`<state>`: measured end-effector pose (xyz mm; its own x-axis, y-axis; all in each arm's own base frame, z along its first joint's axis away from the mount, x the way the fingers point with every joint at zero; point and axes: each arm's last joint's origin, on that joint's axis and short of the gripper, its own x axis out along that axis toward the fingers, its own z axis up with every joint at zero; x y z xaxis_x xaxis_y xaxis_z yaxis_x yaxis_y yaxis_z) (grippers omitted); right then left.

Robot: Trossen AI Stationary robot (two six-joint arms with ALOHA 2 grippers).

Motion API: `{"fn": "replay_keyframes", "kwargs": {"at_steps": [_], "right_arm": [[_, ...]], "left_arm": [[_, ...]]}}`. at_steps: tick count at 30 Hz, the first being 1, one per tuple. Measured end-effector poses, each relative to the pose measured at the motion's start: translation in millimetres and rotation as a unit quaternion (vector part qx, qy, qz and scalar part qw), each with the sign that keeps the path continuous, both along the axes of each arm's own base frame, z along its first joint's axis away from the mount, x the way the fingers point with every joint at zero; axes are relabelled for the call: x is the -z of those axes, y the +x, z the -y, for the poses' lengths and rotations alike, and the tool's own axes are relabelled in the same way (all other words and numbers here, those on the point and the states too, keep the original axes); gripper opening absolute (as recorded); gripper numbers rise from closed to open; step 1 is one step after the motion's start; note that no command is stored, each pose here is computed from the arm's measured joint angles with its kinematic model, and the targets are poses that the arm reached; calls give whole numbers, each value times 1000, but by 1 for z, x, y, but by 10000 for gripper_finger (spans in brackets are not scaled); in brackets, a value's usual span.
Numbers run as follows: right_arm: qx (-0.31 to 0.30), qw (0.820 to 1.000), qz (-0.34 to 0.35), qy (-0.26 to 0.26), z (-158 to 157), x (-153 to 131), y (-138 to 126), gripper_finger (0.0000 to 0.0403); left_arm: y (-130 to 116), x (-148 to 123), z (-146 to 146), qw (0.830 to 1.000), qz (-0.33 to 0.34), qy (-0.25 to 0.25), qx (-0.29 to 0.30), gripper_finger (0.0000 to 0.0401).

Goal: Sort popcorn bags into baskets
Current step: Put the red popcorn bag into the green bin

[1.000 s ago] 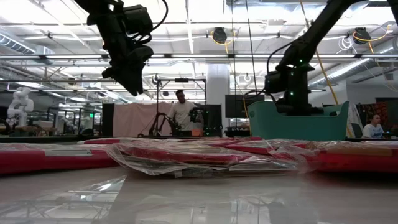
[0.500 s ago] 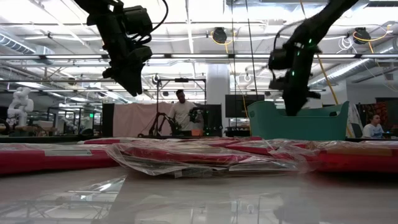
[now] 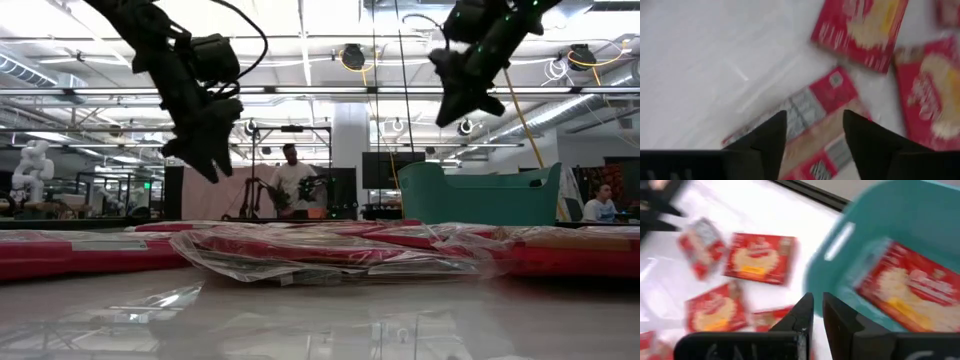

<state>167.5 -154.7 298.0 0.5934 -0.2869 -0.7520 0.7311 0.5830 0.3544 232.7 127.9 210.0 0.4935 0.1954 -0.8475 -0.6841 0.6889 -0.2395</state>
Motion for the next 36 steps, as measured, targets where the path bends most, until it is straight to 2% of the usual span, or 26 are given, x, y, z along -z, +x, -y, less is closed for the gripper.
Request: {"fn": "replay_keyframes", "kwargs": {"at_steps": [4,7,11,14,20,25,29,33,36], "right_arm": [[-9,1000,26,-4,-10,-7,5,34],[-23,999,31,-8,-14,-8,9,34],[-46,998,36,-22,-19,-9,14,34],[-64,997,37,-31,-22,-10,17,34],[-115,992,44,-31,-29,-10,22,34],[-161,985,54,-30,-31,-10,23,34],[-168,984,52,-35,-31,-10,22,34],[-170,984,49,-35,-31,-10,22,34],[-173,983,47,-36,-32,-10,22,34]], "left_arm": [[10,1,-6,999,38,19,-15,255],[17,13,-13,999,36,17,-21,275],[29,32,-22,999,18,-22,-17,287],[47,36,-29,999,22,-43,-5,284],[83,37,-43,997,-36,-11,66,284],[104,46,-55,983,-108,-1,146,299],[113,56,-60,971,-135,9,198,302],[117,66,-62,962,-140,18,232,286],[118,66,-62,956,-147,38,252,256]]}}
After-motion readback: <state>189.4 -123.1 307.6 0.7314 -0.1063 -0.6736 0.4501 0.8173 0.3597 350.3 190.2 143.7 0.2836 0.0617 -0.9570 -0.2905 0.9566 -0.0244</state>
